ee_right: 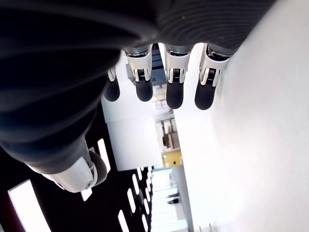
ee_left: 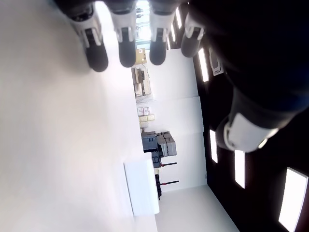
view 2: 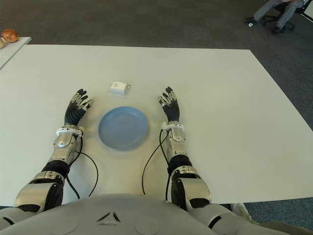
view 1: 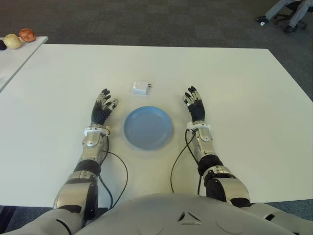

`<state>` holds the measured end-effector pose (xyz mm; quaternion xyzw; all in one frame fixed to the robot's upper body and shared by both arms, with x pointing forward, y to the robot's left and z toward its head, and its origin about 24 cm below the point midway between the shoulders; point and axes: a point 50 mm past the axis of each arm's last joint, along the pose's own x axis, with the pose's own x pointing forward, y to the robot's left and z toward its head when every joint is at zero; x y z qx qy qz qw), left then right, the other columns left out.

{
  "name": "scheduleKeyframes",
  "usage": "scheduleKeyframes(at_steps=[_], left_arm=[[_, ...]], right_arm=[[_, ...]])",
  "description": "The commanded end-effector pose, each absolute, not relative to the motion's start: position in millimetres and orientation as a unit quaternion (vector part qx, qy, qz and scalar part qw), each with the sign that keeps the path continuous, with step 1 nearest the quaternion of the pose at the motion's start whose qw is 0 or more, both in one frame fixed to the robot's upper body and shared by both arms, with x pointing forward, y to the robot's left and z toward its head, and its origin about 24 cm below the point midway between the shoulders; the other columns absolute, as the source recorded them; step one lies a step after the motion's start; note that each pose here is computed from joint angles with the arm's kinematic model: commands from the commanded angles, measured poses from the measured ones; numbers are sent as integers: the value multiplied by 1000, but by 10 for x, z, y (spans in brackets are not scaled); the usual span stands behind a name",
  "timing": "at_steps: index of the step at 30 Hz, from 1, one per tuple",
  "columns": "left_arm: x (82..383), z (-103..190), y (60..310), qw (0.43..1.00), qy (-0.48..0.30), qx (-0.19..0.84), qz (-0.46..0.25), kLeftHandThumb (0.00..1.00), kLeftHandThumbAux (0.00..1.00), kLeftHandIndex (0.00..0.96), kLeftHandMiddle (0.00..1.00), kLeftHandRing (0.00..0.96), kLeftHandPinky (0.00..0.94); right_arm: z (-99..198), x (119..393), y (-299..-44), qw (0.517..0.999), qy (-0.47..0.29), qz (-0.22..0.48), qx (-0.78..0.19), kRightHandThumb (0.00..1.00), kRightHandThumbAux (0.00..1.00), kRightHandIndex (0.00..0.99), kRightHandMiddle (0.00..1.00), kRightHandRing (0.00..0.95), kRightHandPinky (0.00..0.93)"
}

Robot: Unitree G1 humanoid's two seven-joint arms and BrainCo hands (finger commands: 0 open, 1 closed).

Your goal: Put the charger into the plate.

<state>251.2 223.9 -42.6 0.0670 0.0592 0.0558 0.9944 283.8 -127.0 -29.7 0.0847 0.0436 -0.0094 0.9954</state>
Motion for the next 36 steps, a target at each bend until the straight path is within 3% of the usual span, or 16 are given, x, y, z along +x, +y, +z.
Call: scheduleKeyframes(at_steps=[1, 7, 12, 26, 30, 36], left_arm=[[2336, -601, 2313, 989, 117, 59, 64, 0, 627, 45, 105, 111, 137], [2382, -486, 2426, 990, 101, 61, 79, 0, 639, 49, 101, 103, 125], [2509, -316, 2660, 989, 99, 60, 90, 0, 642, 53, 101, 102, 126], [2877, 552, 3026, 988, 27, 108, 103, 0, 639, 46, 114, 114, 144], [2993, 845, 3021, 985, -5, 141, 100, 0, 646, 49, 118, 118, 144], [3125, 1138, 2827, 975, -67, 199, 78, 0, 623, 66, 132, 135, 155]], right_arm=[[-650, 2569, -1191, 986, 137, -16, 95, 169, 691, 52, 91, 96, 155], [-652, 2574, -1153, 985, 138, -16, 100, 157, 689, 55, 91, 99, 159], [-651, 2578, -1115, 984, 138, -15, 110, 139, 691, 55, 92, 101, 160], [-674, 2581, -1115, 981, 147, -14, 125, 73, 646, 50, 91, 90, 138], [-681, 2577, -1127, 981, 148, -14, 125, 71, 643, 47, 93, 90, 137], [-687, 2574, -1144, 981, 149, -14, 122, 71, 640, 45, 94, 89, 135]])
